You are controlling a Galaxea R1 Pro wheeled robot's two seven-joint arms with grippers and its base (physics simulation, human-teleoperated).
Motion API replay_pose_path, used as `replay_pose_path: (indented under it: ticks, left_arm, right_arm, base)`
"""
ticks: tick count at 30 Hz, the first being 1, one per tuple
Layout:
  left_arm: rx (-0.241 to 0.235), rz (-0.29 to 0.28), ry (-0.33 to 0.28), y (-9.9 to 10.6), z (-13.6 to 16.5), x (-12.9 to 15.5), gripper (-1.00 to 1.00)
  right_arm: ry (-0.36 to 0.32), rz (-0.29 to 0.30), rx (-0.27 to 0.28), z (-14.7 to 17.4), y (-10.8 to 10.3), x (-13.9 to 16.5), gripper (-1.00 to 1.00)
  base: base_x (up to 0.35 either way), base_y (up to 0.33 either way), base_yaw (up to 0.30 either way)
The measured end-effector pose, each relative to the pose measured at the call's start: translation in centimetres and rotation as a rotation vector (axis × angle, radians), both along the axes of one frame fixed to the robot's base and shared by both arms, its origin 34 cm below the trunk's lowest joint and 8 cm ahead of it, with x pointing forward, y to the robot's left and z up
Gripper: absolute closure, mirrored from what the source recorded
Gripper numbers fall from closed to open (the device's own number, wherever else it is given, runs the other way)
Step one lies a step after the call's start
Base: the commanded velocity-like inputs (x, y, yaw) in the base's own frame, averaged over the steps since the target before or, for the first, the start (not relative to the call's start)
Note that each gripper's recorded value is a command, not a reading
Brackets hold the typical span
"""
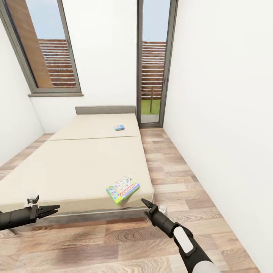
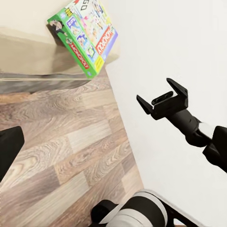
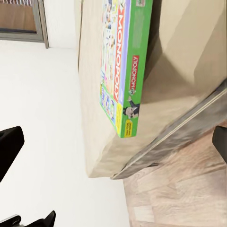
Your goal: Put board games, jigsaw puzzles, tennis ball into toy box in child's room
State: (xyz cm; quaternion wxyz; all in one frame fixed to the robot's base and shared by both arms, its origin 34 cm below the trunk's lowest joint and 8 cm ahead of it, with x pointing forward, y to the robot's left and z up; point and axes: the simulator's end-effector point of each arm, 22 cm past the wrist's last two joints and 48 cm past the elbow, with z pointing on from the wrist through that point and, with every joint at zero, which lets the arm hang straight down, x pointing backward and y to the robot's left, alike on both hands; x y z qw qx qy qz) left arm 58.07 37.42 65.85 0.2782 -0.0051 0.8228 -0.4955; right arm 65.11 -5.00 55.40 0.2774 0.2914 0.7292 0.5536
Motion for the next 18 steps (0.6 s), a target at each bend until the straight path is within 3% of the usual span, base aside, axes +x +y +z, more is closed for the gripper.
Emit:
replay_pose_path:
  ticks: [4, 18]
  left_arm:
    - [0.0, 0.0, -0.001, -0.01, -0.42, -0.08, -1.0]
    - [-0.001, 0.0, -0.002, -0.05, -0.39, -0.06, -1.0]
  right_arm:
    - [-0.002, 0.002, 0.011, -0.18, 0.92, -0.15, -1.0]
    - [-0.001, 0.002, 0.011, -0.2, 0.94, -0.16, -1.0]
  base:
    - [0.0, 0.0, 0.0]
    - [0.0, 0.001, 0.0]
